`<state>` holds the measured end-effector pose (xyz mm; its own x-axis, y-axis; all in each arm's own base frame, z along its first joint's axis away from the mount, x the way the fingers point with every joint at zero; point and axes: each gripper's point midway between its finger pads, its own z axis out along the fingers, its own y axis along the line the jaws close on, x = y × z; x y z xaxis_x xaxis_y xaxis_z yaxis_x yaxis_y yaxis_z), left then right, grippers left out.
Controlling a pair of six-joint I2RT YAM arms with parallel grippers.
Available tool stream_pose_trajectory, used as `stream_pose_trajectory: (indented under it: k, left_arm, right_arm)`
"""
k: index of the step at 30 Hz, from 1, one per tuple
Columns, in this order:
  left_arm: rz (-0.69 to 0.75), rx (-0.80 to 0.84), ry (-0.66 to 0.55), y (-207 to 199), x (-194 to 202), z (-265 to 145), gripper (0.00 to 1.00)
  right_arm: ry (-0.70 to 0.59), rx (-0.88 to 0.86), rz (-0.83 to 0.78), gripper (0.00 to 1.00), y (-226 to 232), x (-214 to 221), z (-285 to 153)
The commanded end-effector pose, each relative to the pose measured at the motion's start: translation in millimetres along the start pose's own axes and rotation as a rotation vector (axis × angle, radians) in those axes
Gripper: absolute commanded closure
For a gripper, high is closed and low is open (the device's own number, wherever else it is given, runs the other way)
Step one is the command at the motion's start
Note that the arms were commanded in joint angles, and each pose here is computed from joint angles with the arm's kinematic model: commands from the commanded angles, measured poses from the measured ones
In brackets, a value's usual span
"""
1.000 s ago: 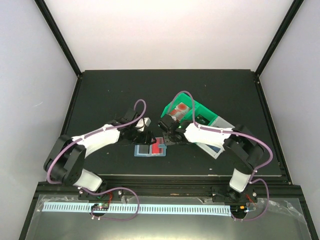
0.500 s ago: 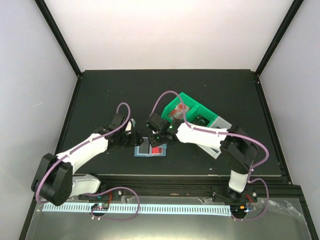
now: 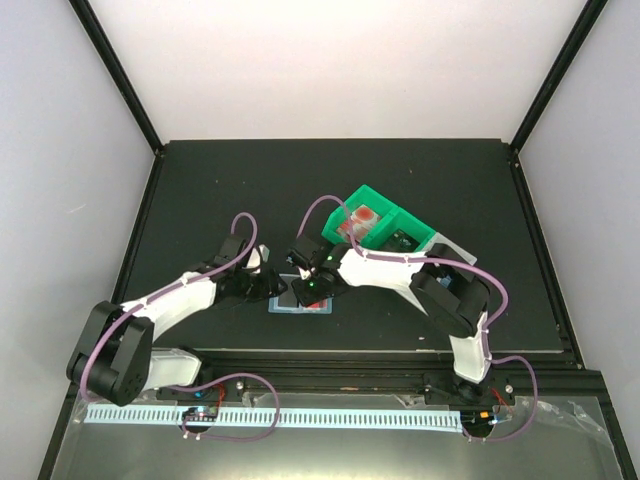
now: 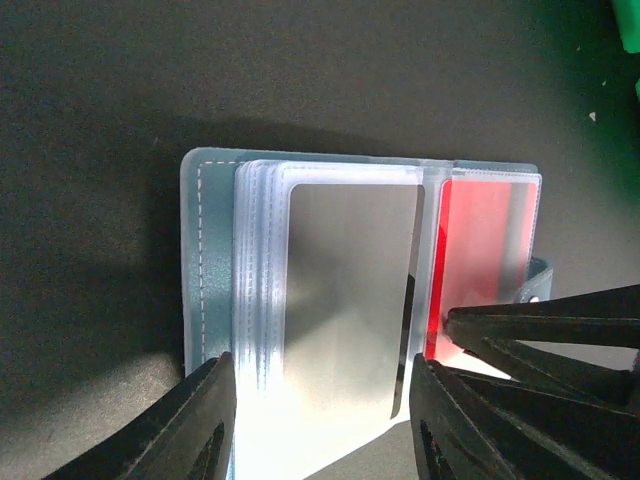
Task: Put the credit cards into the card holder
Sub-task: Insert the credit card into the card holder.
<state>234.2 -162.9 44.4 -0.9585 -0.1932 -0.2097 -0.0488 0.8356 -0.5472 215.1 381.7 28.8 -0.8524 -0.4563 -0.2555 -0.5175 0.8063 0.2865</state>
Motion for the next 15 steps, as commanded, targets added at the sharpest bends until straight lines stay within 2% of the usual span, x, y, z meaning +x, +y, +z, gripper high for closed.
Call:
stream_pose_trajectory:
  k: [1, 15]
  left_arm:
    - [0.004, 0.047, -0.011, -7.6, -5.5, 0.8, 0.51]
    - [0.010, 0.029, -0.032, -6.9, -8.9, -5.5, 0.55]
  right_arm:
    - [0.005, -0.012, -0.014, 0.73, 3.5, -3.4, 6.3]
    - [0.059, 0.126, 0.004, 0.75, -24.1, 7.7, 23.4]
